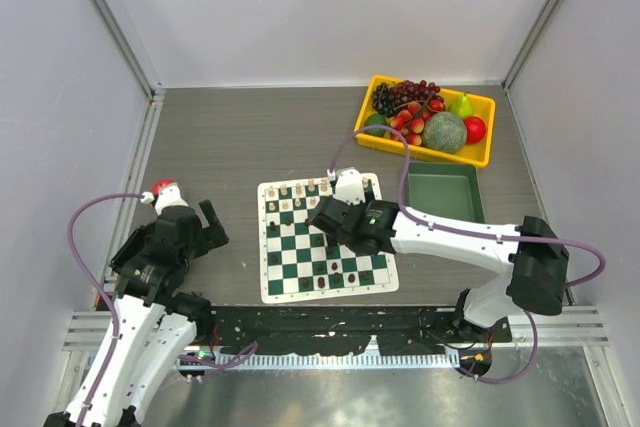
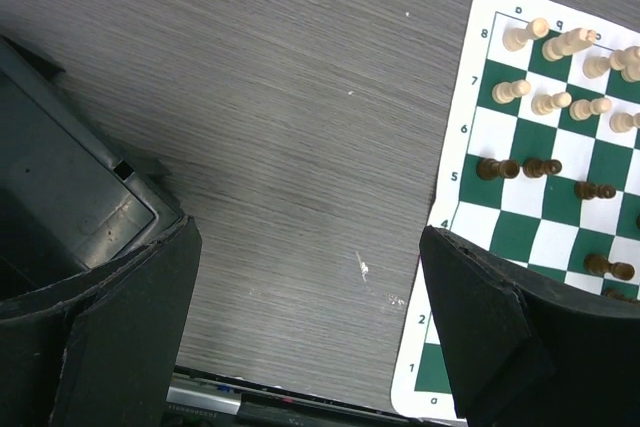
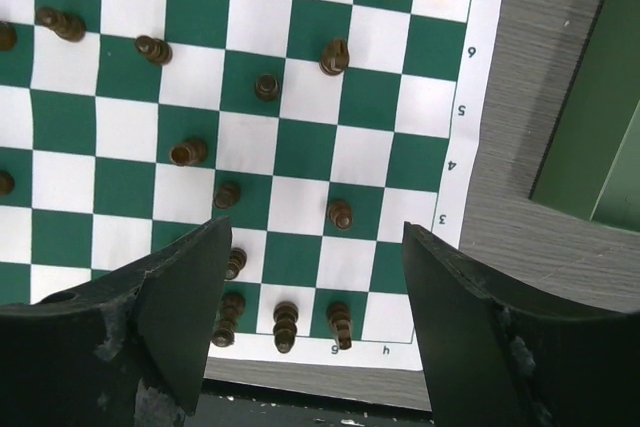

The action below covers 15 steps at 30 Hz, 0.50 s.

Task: Set up the chess pieces on the board

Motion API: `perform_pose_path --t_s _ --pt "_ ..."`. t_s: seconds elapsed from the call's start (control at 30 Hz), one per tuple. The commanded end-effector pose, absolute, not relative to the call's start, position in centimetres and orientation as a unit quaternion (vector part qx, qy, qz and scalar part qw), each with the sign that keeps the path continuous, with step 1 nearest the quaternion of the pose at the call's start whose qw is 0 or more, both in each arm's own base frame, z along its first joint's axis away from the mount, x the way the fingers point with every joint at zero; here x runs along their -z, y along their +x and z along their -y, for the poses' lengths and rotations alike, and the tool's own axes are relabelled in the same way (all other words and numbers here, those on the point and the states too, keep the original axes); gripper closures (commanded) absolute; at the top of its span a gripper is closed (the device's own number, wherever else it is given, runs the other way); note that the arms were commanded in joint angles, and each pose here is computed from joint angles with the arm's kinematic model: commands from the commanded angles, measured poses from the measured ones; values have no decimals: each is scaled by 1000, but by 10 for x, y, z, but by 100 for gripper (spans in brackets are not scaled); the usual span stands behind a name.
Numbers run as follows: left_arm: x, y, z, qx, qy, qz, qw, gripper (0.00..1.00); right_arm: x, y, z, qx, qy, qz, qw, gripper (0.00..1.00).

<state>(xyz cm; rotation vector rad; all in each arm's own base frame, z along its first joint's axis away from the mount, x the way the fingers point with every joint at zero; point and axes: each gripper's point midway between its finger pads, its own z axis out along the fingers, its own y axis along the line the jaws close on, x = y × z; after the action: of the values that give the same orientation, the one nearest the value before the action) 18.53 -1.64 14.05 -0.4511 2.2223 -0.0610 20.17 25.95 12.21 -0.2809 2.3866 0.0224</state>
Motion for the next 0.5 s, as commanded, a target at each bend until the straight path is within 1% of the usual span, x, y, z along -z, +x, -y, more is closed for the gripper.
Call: perform_pose_path --t_s 0.0,0.17,0.33,0.47 --pt "-148 190 6 3 -213 -875 434 1 -151 222 -265 -9 -63 -920 387 25" --pt "-146 191 8 5 -211 -878 430 1 -160 241 -280 -57 -57 -923 376 30" --pt "-149 190 9 8 -207 -880 428 1 -147 251 -282 -93 -80 -926 358 43" --pt "-149 191 13 20 -196 -879 435 1 -127 272 -263 -96 -91 -935 330 52"
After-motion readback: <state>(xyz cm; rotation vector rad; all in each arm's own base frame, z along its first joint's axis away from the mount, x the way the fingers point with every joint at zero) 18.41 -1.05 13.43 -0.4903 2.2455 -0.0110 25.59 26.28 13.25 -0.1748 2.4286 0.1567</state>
